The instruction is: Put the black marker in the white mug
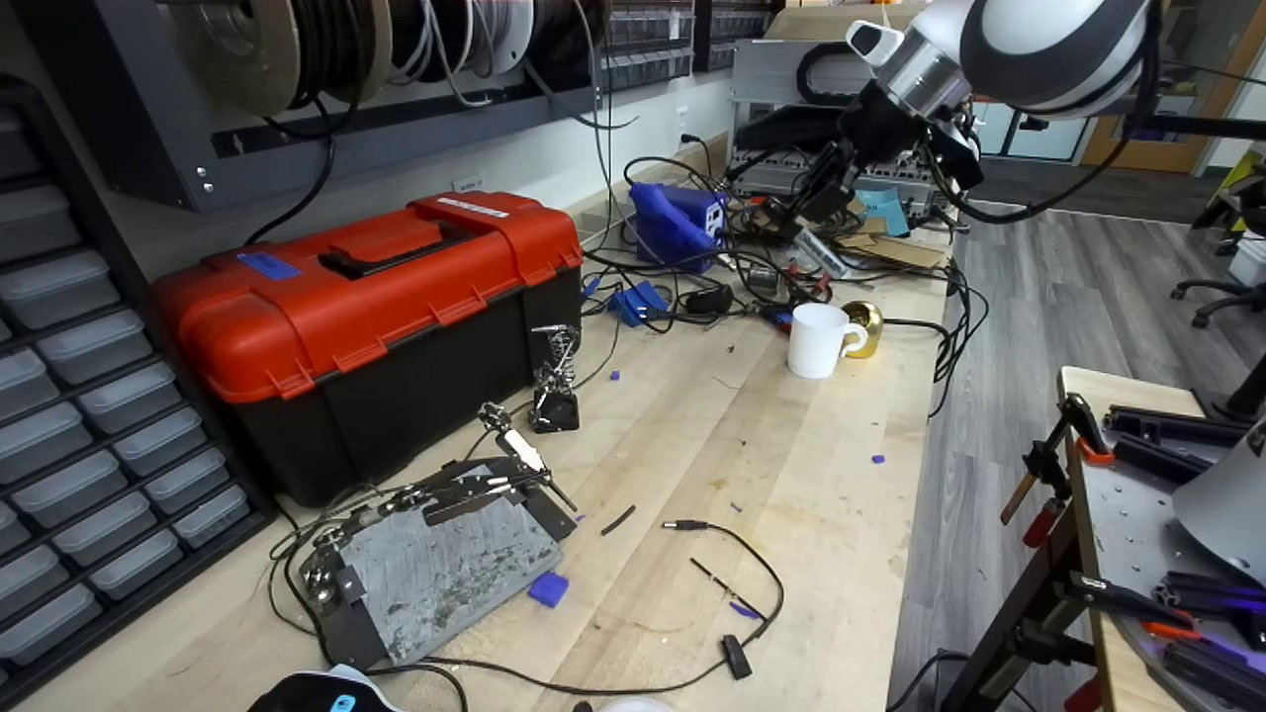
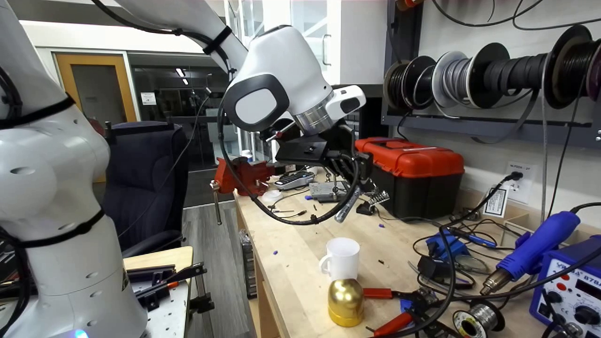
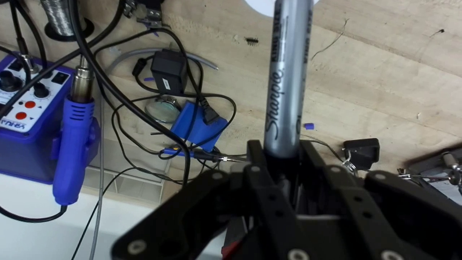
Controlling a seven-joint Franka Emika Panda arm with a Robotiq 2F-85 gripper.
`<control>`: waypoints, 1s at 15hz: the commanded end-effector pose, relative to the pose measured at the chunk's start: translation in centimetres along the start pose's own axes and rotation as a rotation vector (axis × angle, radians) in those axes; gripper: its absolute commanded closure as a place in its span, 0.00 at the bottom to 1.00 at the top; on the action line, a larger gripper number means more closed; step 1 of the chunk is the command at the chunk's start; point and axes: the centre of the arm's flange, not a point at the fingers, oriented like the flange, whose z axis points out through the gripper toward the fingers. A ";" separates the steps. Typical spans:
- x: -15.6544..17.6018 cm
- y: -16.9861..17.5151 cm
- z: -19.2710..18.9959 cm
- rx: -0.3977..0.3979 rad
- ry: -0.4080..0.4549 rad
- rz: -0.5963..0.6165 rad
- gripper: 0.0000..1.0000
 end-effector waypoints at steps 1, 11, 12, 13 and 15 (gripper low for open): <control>0.5 0.1 0.5 0.034 0.007 -0.026 0.95; -1.2 -0.7 2.7 0.060 -0.025 0.006 0.95; -1.4 -0.7 2.8 0.060 -0.028 0.009 0.95; -1.5 -0.6 3.0 0.060 -0.032 0.012 0.95; -1.5 -0.3 3.3 0.059 -0.038 0.013 0.95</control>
